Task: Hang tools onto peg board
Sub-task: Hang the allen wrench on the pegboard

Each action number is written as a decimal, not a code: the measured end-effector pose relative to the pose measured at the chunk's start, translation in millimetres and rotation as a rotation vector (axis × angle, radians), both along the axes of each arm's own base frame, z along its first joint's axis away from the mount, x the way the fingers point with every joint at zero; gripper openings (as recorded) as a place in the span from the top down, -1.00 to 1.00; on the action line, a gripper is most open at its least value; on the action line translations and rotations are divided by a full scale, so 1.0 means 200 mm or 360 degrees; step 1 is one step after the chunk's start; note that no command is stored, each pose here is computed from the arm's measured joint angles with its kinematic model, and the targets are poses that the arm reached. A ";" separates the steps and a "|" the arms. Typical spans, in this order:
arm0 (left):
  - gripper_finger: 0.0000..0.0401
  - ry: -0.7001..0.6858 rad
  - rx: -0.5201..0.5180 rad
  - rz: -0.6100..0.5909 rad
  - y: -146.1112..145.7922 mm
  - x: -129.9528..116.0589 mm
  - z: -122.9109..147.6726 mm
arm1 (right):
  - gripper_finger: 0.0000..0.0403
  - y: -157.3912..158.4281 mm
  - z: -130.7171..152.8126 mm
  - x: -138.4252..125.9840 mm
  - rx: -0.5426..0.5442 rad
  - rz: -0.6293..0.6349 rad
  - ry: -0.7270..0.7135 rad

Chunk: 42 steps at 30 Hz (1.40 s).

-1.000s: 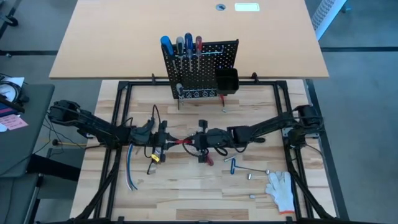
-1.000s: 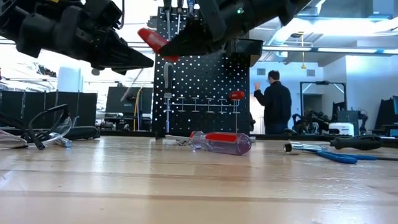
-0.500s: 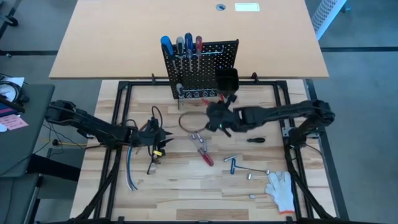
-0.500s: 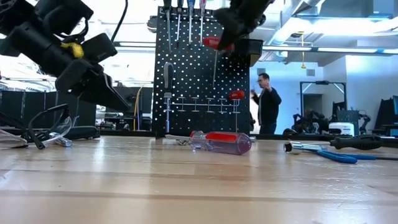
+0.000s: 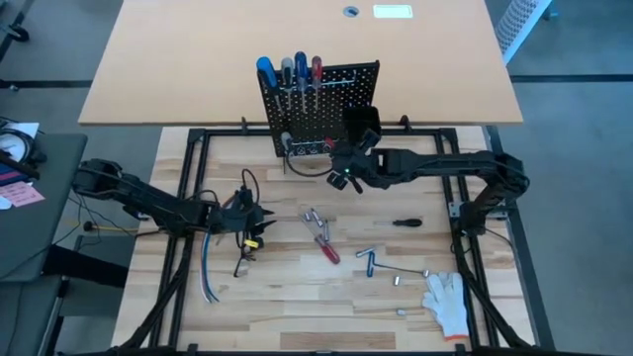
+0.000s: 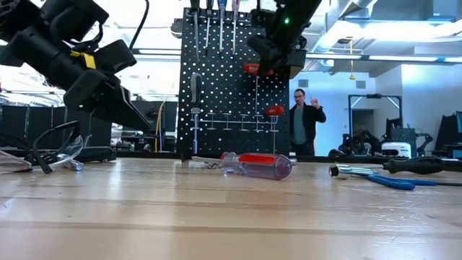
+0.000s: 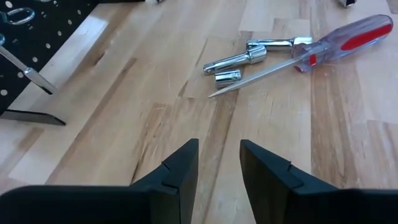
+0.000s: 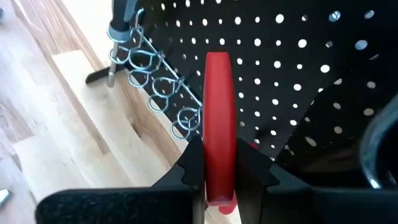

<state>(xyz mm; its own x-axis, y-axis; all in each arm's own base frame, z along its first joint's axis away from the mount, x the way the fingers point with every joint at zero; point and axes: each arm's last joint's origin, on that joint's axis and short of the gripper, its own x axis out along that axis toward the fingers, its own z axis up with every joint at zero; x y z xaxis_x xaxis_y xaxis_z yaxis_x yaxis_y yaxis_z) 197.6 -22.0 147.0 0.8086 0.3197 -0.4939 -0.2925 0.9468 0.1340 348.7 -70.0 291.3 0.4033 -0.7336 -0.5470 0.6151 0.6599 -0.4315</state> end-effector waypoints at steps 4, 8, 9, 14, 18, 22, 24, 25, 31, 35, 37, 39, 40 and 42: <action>0.44 -0.0003 -0.0001 -0.0010 -0.01 0.00 0.00 | 0.75 0.00 0.00 0.00 0.0014 0.0009 -0.0008; 0.45 -0.0007 -0.0002 -0.0011 -0.01 0.00 0.00 | 0.75 0.00 0.00 0.00 0.0020 0.0009 -0.0012; 0.45 -0.0010 -0.0003 -0.0011 -0.01 0.00 0.00 | 0.75 0.00 0.00 0.00 0.0026 0.0001 -0.0019; 0.45 -0.0015 -0.0004 -0.0011 -0.01 0.00 0.00 | 0.75 -0.02 -0.03 0.02 0.0033 -0.0024 -0.0001; 0.45 -0.0014 -0.0005 -0.0012 -0.01 0.00 0.00 | 0.75 -0.02 -0.08 0.04 -0.0006 -0.0035 0.0068; 0.45 -0.0013 -0.0005 -0.0012 -0.01 0.00 0.00 | 0.75 -0.02 -0.11 0.05 -0.0013 -0.0040 0.0102; 0.45 -0.0014 -0.0005 -0.0012 -0.01 0.00 0.00 | 0.75 -0.02 -0.10 0.06 -0.0007 -0.0037 0.0071; 0.45 -0.0014 -0.0005 -0.0012 -0.01 0.00 0.00 | 0.75 -0.02 -0.10 0.06 -0.0003 -0.0037 0.0065; 0.45 -0.0013 -0.0005 -0.0013 -0.01 0.00 0.00 | 0.71 -0.04 -0.10 0.05 0.0037 -0.0040 0.0057; 0.45 -0.0013 -0.0008 -0.0016 -0.01 0.00 0.00 | 0.70 -0.05 -0.10 0.05 0.0058 -0.0046 0.0044; 0.45 -0.0013 -0.0010 -0.0019 -0.01 0.00 0.00 | 0.70 -0.05 -0.10 0.05 0.0062 -0.0047 0.0042; 0.45 -0.0013 -0.0010 -0.0020 -0.01 0.00 0.00 | 0.69 -0.05 -0.10 0.05 0.0066 -0.0045 0.0043; 0.45 -0.0013 -0.0010 -0.0020 -0.01 0.00 0.00 | 0.69 -0.05 -0.10 0.05 0.0067 -0.0045 0.0044; 0.45 -0.0013 -0.0010 -0.0020 -0.01 0.00 0.00 | 0.69 -0.05 -0.10 0.05 0.0067 -0.0045 0.0044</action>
